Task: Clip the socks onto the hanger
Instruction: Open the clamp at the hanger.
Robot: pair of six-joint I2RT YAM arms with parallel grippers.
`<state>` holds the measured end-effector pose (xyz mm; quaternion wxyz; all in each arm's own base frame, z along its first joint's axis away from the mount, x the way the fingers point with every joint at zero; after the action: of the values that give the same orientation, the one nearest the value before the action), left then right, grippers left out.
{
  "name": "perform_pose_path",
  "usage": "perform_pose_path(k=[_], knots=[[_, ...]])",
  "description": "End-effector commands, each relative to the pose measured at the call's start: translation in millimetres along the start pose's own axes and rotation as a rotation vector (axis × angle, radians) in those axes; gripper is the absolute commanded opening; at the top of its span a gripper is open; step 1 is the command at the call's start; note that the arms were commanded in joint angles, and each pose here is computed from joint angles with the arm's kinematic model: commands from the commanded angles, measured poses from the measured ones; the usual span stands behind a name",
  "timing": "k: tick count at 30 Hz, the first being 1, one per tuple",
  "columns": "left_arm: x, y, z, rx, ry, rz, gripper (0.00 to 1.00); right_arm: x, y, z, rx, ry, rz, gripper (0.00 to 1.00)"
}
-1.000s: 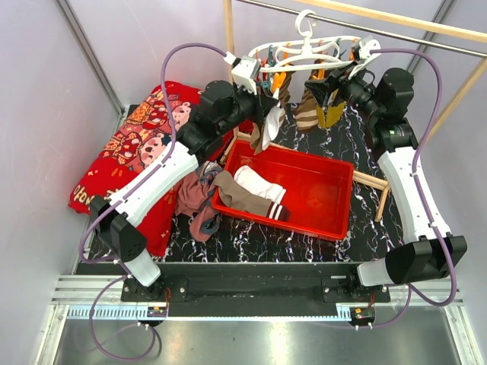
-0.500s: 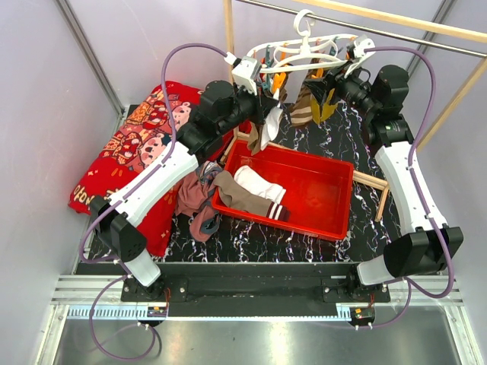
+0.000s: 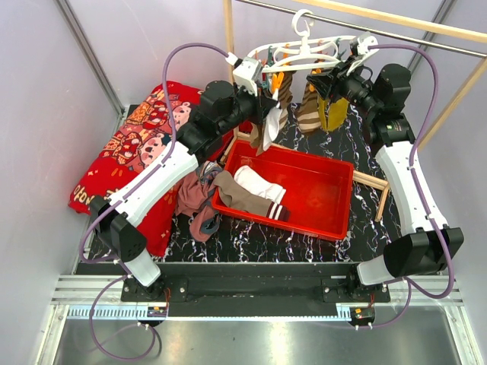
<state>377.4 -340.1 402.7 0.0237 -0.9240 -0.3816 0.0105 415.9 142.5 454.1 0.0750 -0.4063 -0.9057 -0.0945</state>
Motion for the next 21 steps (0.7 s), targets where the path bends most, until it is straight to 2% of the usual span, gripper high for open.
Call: perform_pose_path(k=[1,7,10,11,15,21], knots=[[7.7,-8.4,-26.3,-0.057,0.092,-0.020,0.11,12.7,-7.8,-20.0,-0.064,0.039,-0.007,0.19],[15.0,-2.6,-21.6,-0.051,0.179,-0.042,0.21,13.3,-14.1,-7.6,-0.052,0.156,0.027,0.09],[14.7,-4.1,-22.0,-0.056,0.200,-0.037,0.31,13.0,-17.2,-2.4,-0.048,0.210,0.048,0.05],[13.8,-4.4,-18.5,-0.052,0.201,-0.031,0.39,14.3,-18.2,-1.9,-0.048,0.237,0.049,0.04],[3.8,-18.3,-24.7,-0.086,0.207,0.018,0.49,12.3,-19.4,3.8,-0.044,0.301,0.074,0.01],[-18.0,-43.9,-6.3,-0.066,0.379,0.084,0.62,12.8,-17.3,8.2,-0.038,0.358,0.084,0.00]])
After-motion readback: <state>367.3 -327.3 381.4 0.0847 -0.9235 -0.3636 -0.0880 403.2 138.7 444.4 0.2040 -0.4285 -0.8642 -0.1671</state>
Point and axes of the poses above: each gripper's point midway between its finger pads, its own y axis out along the fingers, its own x axis along the line the jaws close on, z = x × y, the point moved 2 cm from there along -y, back along the fingers, and after that the axes turned 12 degrees about y, right-handed, at the moved point
